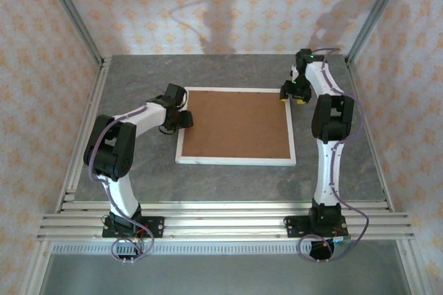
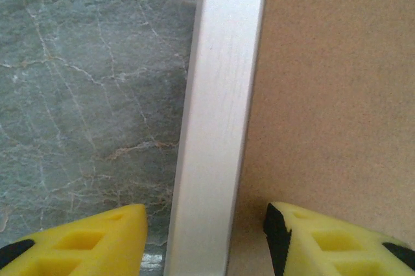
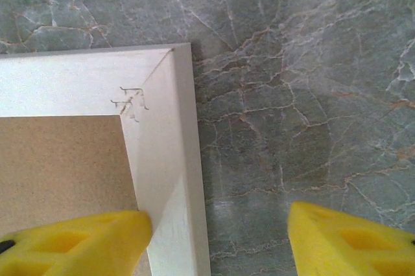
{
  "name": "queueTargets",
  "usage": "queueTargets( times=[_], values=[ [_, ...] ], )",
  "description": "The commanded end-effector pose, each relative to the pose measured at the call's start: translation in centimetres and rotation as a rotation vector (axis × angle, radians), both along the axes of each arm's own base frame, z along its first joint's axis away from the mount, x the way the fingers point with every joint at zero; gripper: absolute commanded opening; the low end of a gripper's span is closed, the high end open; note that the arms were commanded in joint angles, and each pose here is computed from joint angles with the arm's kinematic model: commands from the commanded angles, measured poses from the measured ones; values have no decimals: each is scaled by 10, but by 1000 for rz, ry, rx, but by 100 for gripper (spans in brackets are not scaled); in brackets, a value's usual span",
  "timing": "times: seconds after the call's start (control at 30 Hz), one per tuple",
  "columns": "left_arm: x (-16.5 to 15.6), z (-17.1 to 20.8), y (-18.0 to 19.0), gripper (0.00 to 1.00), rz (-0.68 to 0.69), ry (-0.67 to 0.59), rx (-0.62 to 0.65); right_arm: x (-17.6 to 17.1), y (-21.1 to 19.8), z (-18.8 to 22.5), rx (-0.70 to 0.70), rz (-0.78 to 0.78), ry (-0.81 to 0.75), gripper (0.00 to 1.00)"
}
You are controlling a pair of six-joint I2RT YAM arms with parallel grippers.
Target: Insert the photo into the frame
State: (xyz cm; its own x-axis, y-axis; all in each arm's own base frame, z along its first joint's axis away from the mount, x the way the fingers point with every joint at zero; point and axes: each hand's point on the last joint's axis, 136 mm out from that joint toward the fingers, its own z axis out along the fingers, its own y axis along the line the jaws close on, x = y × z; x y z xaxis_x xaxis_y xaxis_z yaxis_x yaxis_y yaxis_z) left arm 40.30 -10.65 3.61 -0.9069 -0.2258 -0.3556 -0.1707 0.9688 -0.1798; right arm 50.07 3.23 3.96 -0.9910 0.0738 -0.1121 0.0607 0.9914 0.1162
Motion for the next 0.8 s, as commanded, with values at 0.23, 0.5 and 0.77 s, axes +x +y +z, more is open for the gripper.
queueTargets(
  times=[0.23, 0.5, 0.77],
  values=[
    [2, 0, -22, 54, -61, 13, -22, -44, 38, -55, -164, 158, 248, 74],
    [3, 7, -17, 55, -53, 0, 10, -27, 39, -20, -104, 76, 124, 71],
    [3, 11, 2, 51, -44, -3, 100, -1, 8, 58, -42, -53, -118, 69]
  ],
)
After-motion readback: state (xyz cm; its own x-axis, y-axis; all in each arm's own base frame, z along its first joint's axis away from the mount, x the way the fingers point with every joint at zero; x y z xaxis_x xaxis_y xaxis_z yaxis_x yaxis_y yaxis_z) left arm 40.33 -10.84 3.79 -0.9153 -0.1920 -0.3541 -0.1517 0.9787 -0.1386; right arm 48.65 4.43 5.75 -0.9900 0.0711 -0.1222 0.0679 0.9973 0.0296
